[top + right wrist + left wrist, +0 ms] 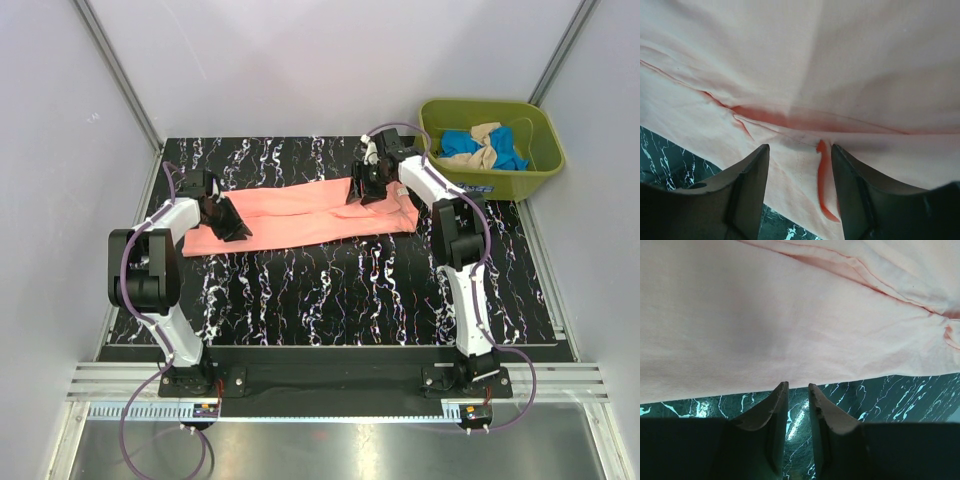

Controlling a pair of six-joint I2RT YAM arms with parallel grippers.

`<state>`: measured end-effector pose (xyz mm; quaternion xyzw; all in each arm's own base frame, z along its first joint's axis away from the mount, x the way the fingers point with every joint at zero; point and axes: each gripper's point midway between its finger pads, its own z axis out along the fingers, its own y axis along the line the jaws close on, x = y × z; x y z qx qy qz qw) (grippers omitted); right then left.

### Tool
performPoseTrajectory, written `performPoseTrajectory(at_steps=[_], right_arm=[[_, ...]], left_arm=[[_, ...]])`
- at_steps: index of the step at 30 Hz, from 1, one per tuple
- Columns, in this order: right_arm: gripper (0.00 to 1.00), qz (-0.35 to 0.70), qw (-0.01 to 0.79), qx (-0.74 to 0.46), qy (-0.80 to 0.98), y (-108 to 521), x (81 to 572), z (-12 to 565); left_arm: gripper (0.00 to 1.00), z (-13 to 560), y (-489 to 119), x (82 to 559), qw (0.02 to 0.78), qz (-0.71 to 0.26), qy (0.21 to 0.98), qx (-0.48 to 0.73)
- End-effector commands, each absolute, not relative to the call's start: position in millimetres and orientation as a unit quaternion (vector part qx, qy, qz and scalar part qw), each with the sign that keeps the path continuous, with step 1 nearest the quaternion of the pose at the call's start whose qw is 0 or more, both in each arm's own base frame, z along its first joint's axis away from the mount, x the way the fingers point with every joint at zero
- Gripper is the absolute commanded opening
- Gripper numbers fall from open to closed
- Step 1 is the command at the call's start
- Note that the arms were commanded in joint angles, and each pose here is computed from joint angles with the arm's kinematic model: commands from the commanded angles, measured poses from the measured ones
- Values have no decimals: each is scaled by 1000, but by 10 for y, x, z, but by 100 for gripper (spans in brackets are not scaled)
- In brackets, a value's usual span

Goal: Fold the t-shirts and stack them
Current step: Fold the tshirt

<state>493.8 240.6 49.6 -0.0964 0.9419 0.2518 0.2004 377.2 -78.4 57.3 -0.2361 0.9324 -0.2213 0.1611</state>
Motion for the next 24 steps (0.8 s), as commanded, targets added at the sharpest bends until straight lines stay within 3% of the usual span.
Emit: performPoseTrajectory(at_steps=[1,7,13,16,19,20,22,24], right_arm=[[58,269,227,-116,929,2495,5073,688],[39,288,210,-107,928,2550,5018,631],[47,285,212,-110,928,2515,4940,641],[44,282,209,-111,930,2501,4930,599],[33,279,210,-102,932,2503,4965,575],[17,280,211,-94,932,2515,4979,582],[1,271,227,-82,932,2495,5051,644],[0,264,256,-56,928,2468,5169,792]], left_arm=[[27,603,-838,3818,167,-238,931,-220],[28,609,-833,3856,167,-237,932,-216],[28,590,-820,3870,166,-234,933,-218],[28,583,-829,3875,164,-236,932,-220],[27,583,-838,3881,163,-237,932,-220],[28,591,-827,3889,165,-236,932,-221],[28,588,-831,3882,164,-235,932,-221],[28,583,-817,3870,164,-231,933,-223]])
